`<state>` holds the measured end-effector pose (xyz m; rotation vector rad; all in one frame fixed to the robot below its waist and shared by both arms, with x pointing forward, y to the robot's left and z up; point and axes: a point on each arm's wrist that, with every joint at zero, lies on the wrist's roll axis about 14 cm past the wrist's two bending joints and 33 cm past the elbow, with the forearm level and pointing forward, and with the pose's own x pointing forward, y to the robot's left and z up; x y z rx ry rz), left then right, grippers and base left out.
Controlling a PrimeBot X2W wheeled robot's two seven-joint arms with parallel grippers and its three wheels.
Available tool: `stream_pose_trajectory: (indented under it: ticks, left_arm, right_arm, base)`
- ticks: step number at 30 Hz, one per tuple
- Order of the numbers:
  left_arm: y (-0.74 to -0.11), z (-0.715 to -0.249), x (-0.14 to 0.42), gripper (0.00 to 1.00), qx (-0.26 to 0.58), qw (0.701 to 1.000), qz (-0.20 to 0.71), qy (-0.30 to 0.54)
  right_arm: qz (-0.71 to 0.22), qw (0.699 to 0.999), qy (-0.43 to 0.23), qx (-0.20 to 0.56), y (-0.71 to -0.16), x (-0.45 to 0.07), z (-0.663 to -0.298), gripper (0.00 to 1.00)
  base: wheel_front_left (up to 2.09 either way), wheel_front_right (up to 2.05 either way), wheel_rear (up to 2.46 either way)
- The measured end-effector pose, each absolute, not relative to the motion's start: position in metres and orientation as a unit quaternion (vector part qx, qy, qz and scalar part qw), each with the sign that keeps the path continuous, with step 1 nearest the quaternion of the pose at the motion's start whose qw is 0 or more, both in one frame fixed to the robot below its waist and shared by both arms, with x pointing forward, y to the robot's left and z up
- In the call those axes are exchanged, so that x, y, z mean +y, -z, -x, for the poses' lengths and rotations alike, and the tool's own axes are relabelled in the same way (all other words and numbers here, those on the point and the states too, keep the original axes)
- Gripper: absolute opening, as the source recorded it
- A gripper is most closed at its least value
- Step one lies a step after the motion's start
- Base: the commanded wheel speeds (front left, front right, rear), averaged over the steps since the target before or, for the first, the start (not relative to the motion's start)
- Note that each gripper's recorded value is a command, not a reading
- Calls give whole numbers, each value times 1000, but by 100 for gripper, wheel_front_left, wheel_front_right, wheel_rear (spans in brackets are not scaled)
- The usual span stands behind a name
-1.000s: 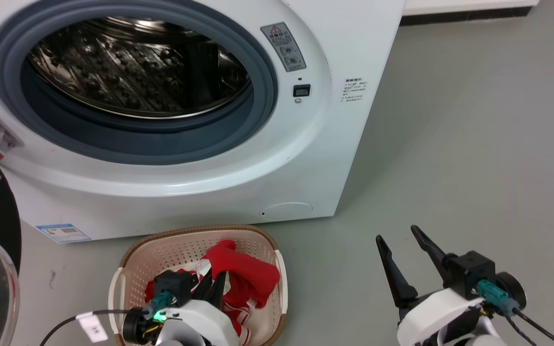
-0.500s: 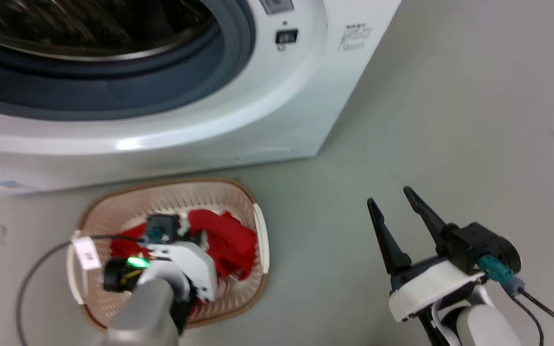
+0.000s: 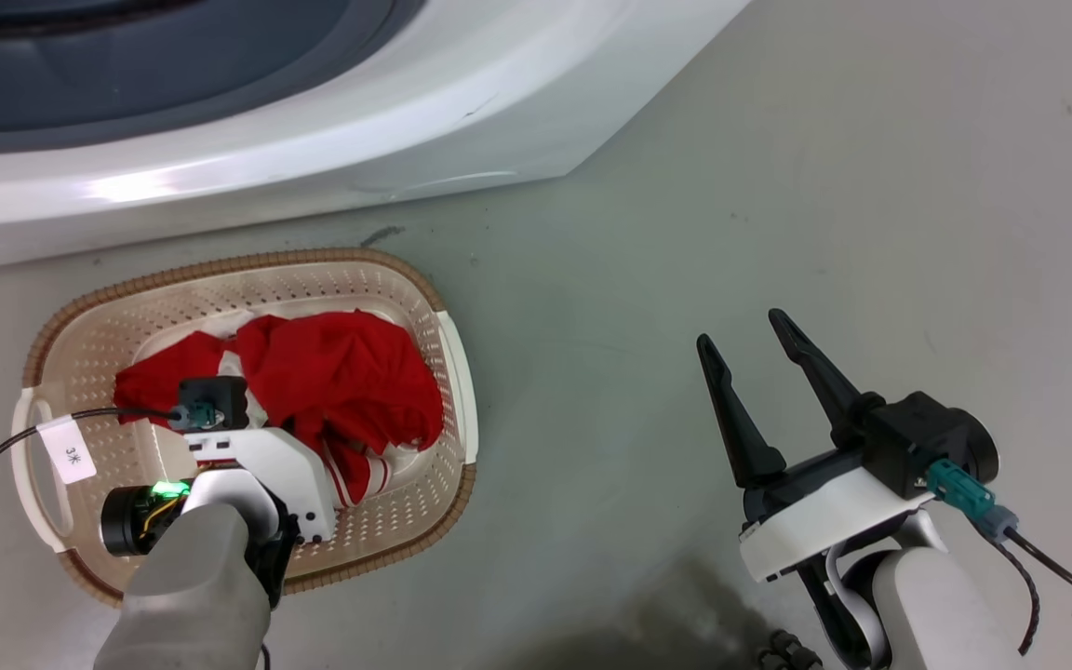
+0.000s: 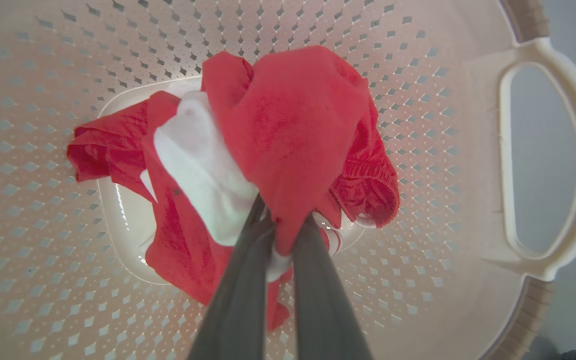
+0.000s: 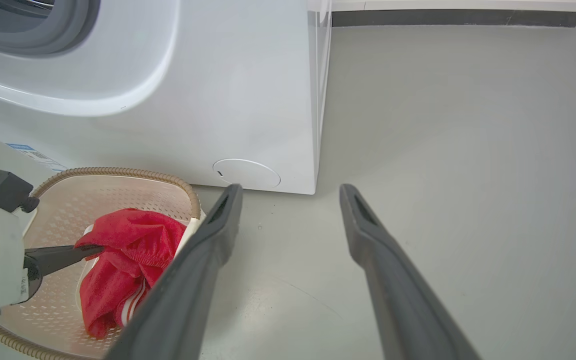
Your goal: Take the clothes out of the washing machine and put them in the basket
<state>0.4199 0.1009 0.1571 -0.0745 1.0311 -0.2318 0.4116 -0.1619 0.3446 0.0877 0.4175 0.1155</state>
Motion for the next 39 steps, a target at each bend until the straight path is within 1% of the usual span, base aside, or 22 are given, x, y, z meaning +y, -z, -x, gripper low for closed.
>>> stream_pose_trajectory:
  ticks: [1, 2, 3, 4, 8, 13, 18, 26, 32, 39]
  left_arm:
    - [-154, -418, 99, 0, 498, 859, 43, 110]
    - [-152, -417, 98, 5, 501, 857, 47, 110]
    - [-152, -417, 98, 37, 501, 857, 49, 110]
    - [-154, -417, 99, 100, 497, 860, 50, 109]
    - [-174, -428, 95, 100, 461, 877, 48, 125]
    - [-214, -435, 83, 100, 410, 899, 64, 143]
    - [-277, -456, 82, 100, 312, 935, 75, 152]
    - [-374, -451, 102, 100, 170, 975, 77, 123]
    - [-441, -435, 122, 100, 69, 991, 62, 93]
    - [-510, -415, 141, 100, -37, 996, 38, 66]
  right_arm:
    - [-43, 975, -57, 209, -342, -162, -412, 100]
    - [-43, 975, -58, 212, -339, -162, -413, 100]
    - [-42, 974, -59, 214, -338, -161, -413, 100]
    - [-42, 975, -62, 211, -339, -160, -416, 100]
    - [-38, 978, -65, 195, -350, -159, -419, 100]
    - [-36, 983, -65, 166, -375, -159, -419, 100]
    - [-28, 988, -65, 140, -400, -159, -411, 100]
    - [-19, 993, -61, 99, -439, -161, -394, 100]
    - [-10, 996, -64, 65, -466, -159, -379, 100]
    - [0, 998, -61, 12, -501, -161, -362, 100]
  base:
    - [0, 0, 0]
    - [0, 0, 0]
    - [0, 0, 0]
    - [0, 0, 0]
    - [0, 0, 0]
    - [0, 0, 0]
    - [0, 0, 0]
    - [0, 0, 0]
    - [0, 0, 0]
    - [0, 0, 0]
